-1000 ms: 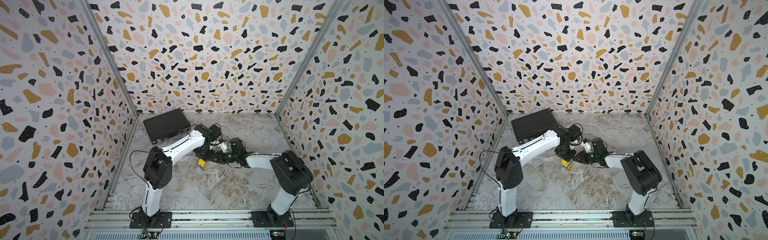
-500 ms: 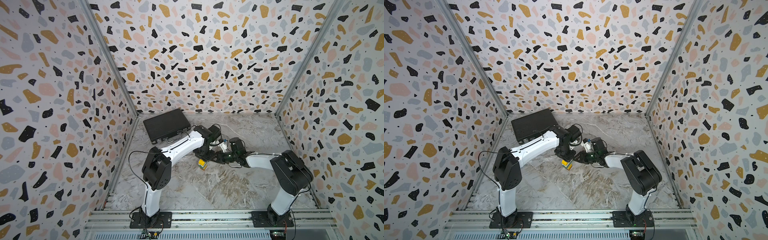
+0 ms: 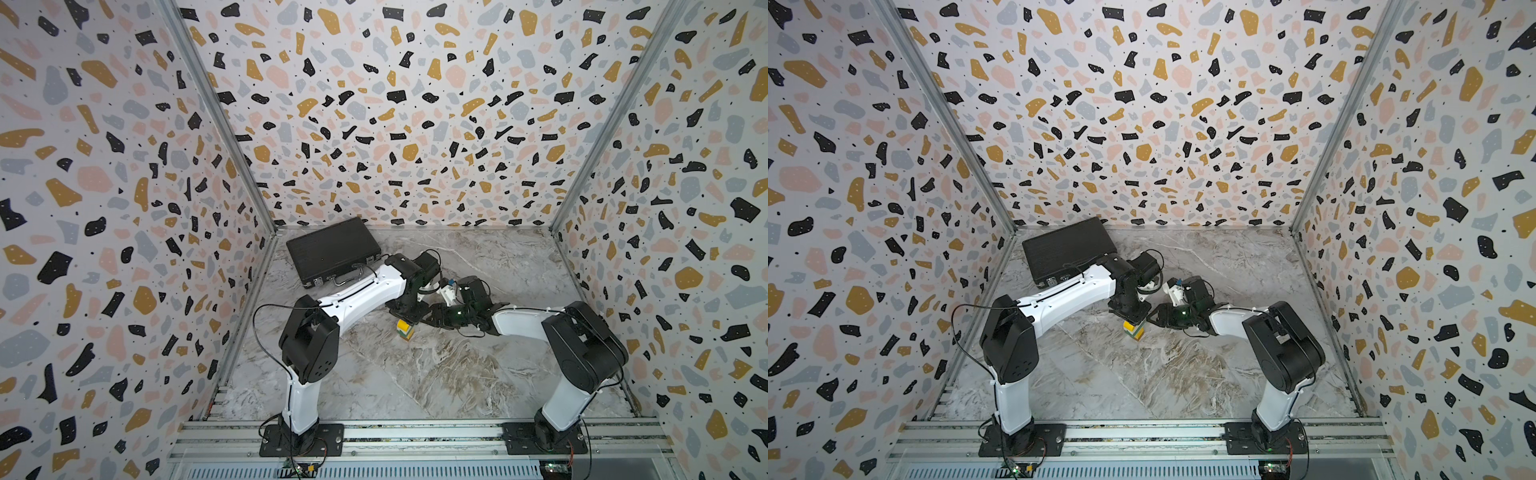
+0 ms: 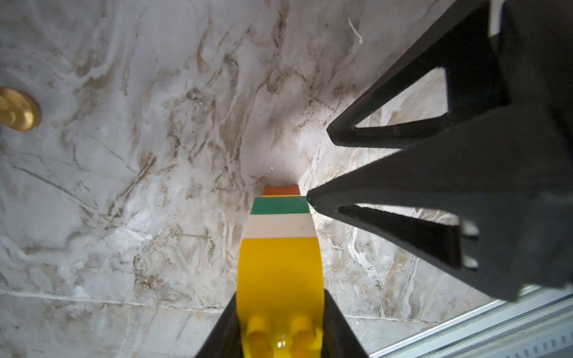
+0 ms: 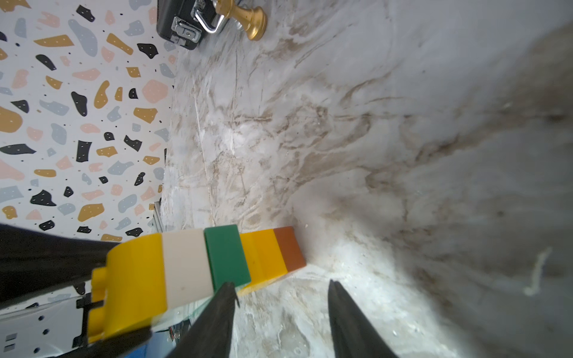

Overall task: Assemble an ice cream with lego
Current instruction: Assemble the lego brick with the lego brick.

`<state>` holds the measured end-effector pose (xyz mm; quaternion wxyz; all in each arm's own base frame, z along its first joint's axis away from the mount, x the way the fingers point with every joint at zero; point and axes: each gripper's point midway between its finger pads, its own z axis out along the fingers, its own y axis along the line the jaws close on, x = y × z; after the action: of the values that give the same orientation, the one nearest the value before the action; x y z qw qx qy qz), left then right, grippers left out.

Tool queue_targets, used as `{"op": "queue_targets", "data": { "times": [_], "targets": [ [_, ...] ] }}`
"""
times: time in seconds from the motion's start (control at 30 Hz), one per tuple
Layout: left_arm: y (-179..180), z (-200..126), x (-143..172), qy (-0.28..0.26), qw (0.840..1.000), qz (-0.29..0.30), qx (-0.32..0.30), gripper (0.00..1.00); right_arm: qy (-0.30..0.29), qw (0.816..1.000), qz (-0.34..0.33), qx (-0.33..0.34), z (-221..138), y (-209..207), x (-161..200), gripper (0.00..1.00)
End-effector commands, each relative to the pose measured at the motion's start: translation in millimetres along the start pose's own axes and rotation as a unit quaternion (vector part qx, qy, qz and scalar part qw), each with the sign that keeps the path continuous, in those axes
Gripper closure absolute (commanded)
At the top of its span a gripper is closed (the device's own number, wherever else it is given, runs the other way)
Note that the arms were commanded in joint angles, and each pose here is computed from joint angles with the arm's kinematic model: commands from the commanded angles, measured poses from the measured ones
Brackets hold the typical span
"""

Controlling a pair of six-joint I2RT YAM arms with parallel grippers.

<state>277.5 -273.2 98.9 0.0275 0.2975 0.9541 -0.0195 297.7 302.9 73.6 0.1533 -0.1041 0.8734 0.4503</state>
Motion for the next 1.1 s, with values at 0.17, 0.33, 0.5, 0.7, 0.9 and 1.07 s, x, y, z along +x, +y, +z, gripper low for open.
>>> {"op": "queue_targets", "data": {
  "times": [0.17, 0.33, 0.5, 0.7, 0.9, 1.07],
  "targets": [
    [3, 12, 7, 0.031, 0.999, -0.005, -0.01, 0.47, -0.044, 0.998, -0.012, 0.044, -20, -5, -17, 0.46],
    [1, 8, 4, 0.023, 1.0, -0.005, -0.004, 0.42, -0.052, 0.997, -0.01, 0.049, -24, -8, -19, 0.46],
    [-2, -4, -1, 0.001, 1.0, -0.007, 0.005, 0.23, -0.057, 0.997, -0.005, 0.053, -26, -11, -21, 0.46],
    [0, -42, -8, -0.049, 0.999, -0.008, 0.006, 0.13, -0.066, 0.996, -0.002, 0.055, -30, -13, -23, 0.45],
    [9, -73, -7, -0.088, 0.996, -0.012, -0.006, 0.23, -0.066, 0.996, 0.001, 0.055, -31, -14, -24, 0.45],
    [14, -68, -4, -0.078, 0.997, -0.013, -0.01, 0.47, -0.066, 0.996, 0.002, 0.053, -30, -14, -24, 0.47]
  ]
}}
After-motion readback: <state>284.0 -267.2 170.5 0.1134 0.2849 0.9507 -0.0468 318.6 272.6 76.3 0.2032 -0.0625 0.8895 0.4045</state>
